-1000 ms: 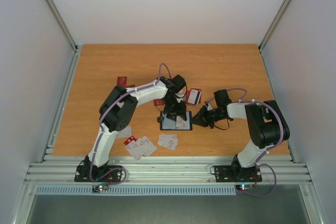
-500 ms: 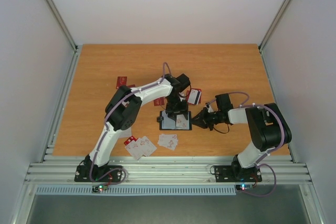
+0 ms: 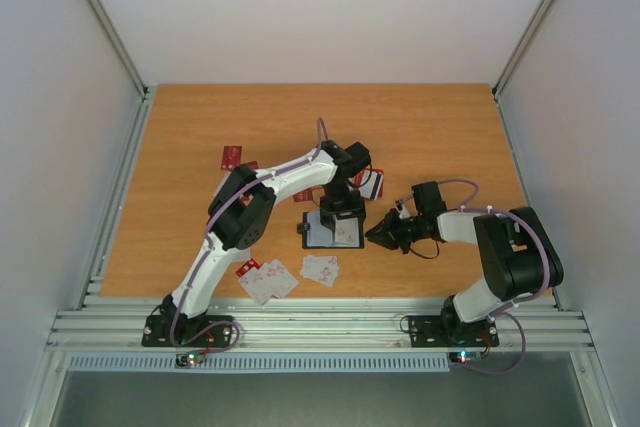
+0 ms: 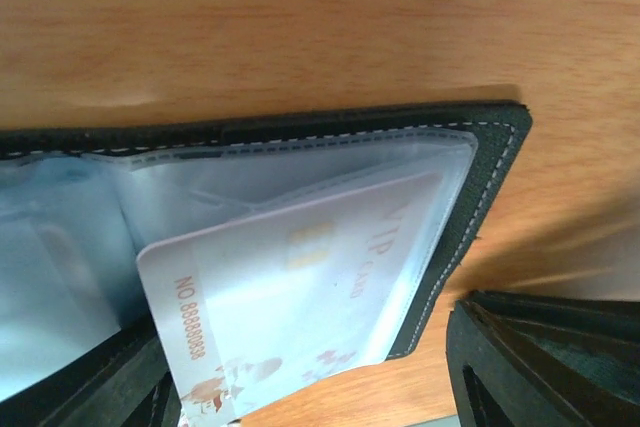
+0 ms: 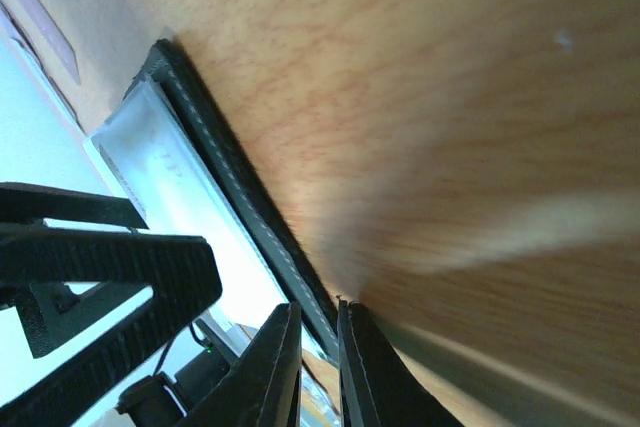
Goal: Put the credit cards into the card holder
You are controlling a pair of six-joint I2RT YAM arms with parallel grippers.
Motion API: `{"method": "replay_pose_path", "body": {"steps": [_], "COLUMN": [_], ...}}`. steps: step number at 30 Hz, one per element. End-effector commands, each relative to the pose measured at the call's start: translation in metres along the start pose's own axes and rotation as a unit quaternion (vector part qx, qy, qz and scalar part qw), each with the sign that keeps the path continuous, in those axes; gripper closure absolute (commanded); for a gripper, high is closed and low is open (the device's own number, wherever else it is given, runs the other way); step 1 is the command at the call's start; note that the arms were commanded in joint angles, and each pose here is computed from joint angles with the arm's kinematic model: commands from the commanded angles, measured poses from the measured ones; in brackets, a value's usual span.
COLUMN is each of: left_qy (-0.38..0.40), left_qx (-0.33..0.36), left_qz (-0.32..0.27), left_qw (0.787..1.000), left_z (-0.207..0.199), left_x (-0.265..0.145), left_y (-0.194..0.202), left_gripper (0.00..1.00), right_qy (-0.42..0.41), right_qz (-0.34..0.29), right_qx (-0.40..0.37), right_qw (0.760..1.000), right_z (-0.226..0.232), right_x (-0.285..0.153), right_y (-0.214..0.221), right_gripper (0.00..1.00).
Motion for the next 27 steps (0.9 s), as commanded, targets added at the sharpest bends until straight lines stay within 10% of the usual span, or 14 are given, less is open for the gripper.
{"method": "replay_pose_path", "body": {"steps": [1, 11, 19, 27], "left_qy": [-0.084, -0.064, -0.012, -0.007], "left_qx": [-0.074, -0.117, -0.011, 0.046], "left_qz": [-0.001, -0.007, -0.008, -0.021], "left_qw": [0.994, 0.991, 1.0, 0.999], "left_z": [0.019, 0.01, -0.018, -0.016], "left_x": [0.015, 0.02, 0.02, -0.001], "left_y": [-0.002, -0.001, -0.01, -0.002], "left_gripper": [0.3, 0.37, 0.52, 0.28], "right_qy": [0.031, 0.046, 0.07, 0.117], "right_qz": [0.003, 0.002, 0.007, 0.0], "right_qx": [0.02, 0.022, 0.009, -0.048], "right_qw": [0.999, 0.999, 0.997, 0.992], "right_z": [-0.005, -0.003, 0.004, 0.024], "right_x": [-0.004, -0.006, -0.012, -0.036], "right_y": [0.01, 0.017, 0.024, 0.022], "right_gripper": [0.87, 0.87, 0.88, 0.87]}}
Point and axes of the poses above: each gripper's point midway between its finger pads, its own x axis out along the fingers, its own z axis along the line the jaws close on, y = z × x, the point moved 8 cm from there along -x, back along the fingers, and after that the axes turned 15 degrees about -x, right-handed, at the moved point
